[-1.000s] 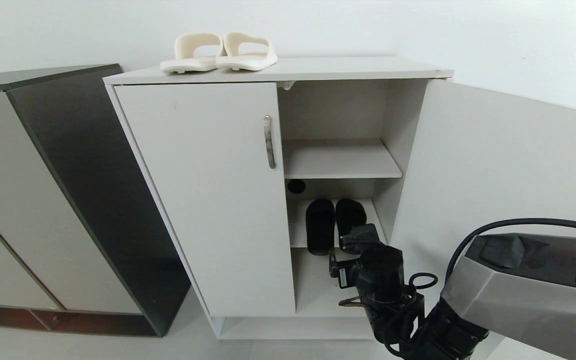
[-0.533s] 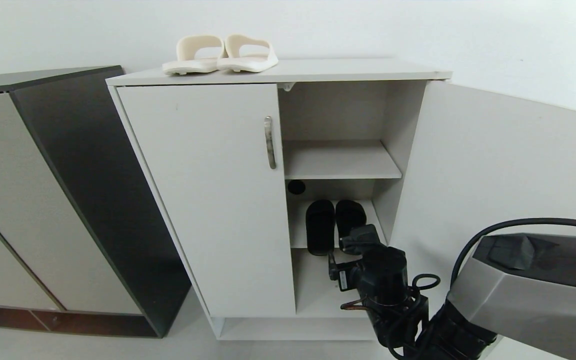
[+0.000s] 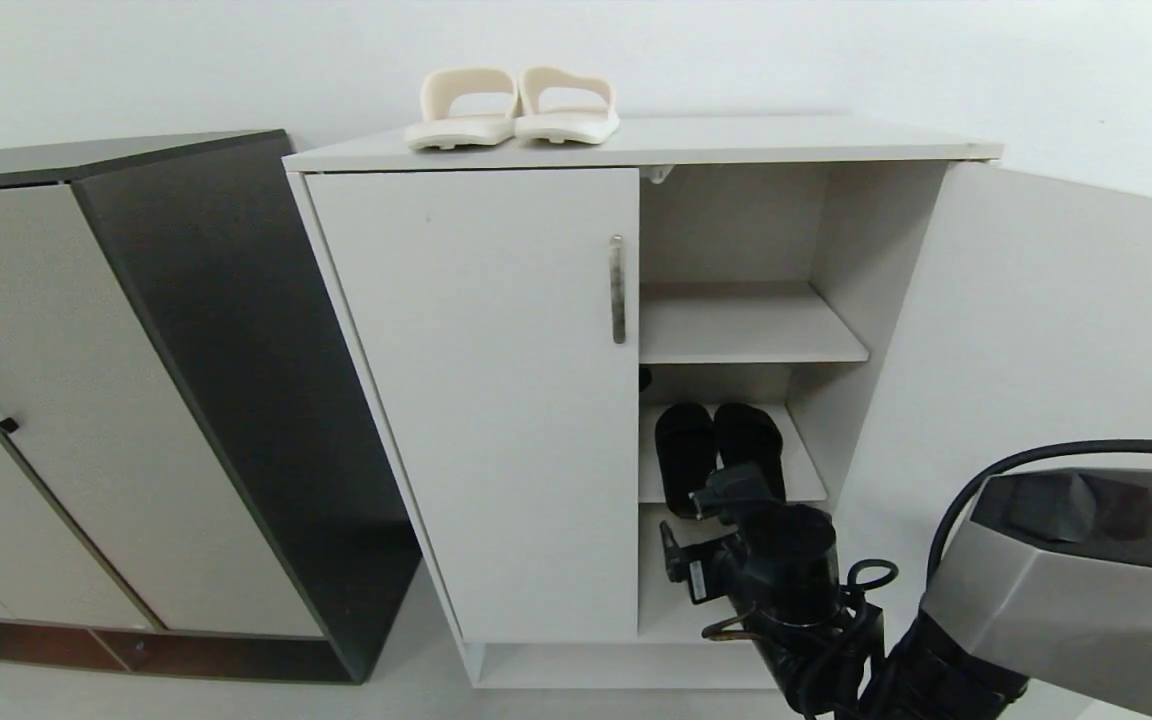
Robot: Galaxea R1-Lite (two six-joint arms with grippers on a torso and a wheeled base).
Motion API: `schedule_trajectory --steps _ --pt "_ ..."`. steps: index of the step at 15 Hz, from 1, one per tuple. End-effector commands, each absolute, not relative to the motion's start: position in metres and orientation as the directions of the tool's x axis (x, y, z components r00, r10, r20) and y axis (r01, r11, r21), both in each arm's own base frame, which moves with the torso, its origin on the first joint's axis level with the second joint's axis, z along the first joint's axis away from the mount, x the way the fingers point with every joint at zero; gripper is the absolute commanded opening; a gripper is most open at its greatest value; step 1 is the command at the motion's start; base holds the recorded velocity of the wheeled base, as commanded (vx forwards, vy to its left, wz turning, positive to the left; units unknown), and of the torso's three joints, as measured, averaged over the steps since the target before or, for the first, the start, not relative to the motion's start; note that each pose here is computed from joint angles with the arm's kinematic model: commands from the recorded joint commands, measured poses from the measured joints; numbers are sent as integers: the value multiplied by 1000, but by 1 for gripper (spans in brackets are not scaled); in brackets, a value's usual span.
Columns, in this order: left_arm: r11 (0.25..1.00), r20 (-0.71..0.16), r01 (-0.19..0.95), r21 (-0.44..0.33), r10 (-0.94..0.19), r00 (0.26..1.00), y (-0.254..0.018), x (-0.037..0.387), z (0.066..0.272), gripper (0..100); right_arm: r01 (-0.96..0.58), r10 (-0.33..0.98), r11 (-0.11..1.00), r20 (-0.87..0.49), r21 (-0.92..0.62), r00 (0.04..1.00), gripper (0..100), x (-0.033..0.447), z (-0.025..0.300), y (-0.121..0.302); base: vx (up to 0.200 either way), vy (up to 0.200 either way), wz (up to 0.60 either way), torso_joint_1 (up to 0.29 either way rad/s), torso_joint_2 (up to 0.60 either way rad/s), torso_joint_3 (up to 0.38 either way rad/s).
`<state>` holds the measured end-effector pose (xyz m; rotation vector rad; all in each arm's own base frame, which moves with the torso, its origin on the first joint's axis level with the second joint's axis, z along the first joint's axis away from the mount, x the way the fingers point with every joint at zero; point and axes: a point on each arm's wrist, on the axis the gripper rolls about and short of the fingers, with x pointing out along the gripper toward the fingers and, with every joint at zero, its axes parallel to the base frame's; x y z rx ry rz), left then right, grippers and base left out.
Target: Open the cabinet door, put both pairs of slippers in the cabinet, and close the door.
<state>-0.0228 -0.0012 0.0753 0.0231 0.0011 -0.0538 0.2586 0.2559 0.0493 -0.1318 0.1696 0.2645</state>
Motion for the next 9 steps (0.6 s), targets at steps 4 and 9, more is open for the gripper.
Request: schedule_trajectory --steps 4,9 --pt "998 -2 54 23 -54 999 -1 -23 75 0 -376 355 922 -187 -88 916 100 237 63 250 0 200 0 0 1 1" --pt "998 -2 54 24 -54 999 -1 -23 75 0 -412 382 900 -201 -143 902 100 231 56 243 0 160 0 -1 2 4"
